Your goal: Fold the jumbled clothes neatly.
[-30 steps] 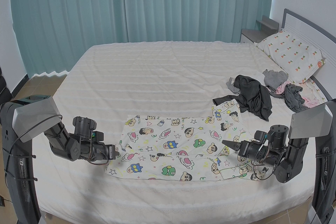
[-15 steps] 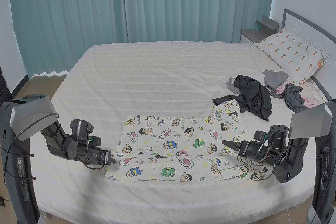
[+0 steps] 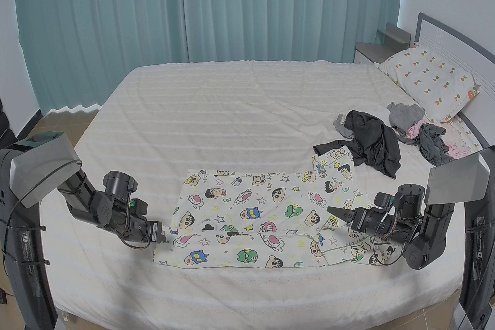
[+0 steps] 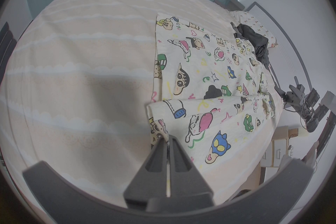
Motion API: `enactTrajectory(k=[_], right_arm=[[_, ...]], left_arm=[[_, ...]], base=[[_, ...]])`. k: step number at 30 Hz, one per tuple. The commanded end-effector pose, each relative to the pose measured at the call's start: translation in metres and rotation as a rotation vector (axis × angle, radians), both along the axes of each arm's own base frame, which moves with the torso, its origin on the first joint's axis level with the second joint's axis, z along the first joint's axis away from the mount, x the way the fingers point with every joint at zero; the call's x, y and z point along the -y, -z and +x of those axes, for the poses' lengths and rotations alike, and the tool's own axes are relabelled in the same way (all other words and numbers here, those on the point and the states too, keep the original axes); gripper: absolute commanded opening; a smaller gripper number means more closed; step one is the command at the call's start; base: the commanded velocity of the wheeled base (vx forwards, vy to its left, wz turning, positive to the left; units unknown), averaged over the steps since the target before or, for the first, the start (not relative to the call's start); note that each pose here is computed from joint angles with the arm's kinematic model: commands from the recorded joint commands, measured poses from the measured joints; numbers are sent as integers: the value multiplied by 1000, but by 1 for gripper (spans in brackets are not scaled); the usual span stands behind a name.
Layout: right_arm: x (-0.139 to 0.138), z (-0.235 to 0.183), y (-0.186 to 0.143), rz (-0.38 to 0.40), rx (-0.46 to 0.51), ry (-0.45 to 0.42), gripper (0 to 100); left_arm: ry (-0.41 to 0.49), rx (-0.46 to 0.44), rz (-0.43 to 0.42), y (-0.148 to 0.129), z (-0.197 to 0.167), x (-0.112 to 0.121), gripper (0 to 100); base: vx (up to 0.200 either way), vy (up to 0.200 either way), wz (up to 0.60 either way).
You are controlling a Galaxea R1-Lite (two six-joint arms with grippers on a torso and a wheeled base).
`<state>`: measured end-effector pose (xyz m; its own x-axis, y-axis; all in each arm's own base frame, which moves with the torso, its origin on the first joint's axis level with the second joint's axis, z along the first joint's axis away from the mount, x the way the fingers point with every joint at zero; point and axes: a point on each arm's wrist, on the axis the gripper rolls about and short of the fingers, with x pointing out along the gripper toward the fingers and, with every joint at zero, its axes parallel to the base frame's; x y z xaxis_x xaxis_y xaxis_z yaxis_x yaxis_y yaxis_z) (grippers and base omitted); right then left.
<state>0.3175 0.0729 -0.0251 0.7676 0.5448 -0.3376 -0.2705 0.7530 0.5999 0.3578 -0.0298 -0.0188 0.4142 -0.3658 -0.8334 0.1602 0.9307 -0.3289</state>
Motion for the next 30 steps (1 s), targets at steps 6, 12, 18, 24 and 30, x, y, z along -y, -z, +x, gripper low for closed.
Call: enactTrajectory(k=[6,12,18,24,30], right_arm=[[0,0,2,0,2,-1,100],[-1,0,2,0,0,-3,100],[0,0,-1,1,9,-1,100],[-3,10,-24,20,83,-1,100],[-14,0,-40,13,-8,47,100]], left_arm=[[-23,22,43,7,16,1,0],[-22,8,44,14,17,3,0],[-38,9,27,11,17,7,100],[-170,-38,-160,-15,4,0,100],[-260,-18,-335,-40,-28,-10,100]], base=[[0,0,0],[0,0,0],[0,0,0],[0,0,0],[0,0,0]])
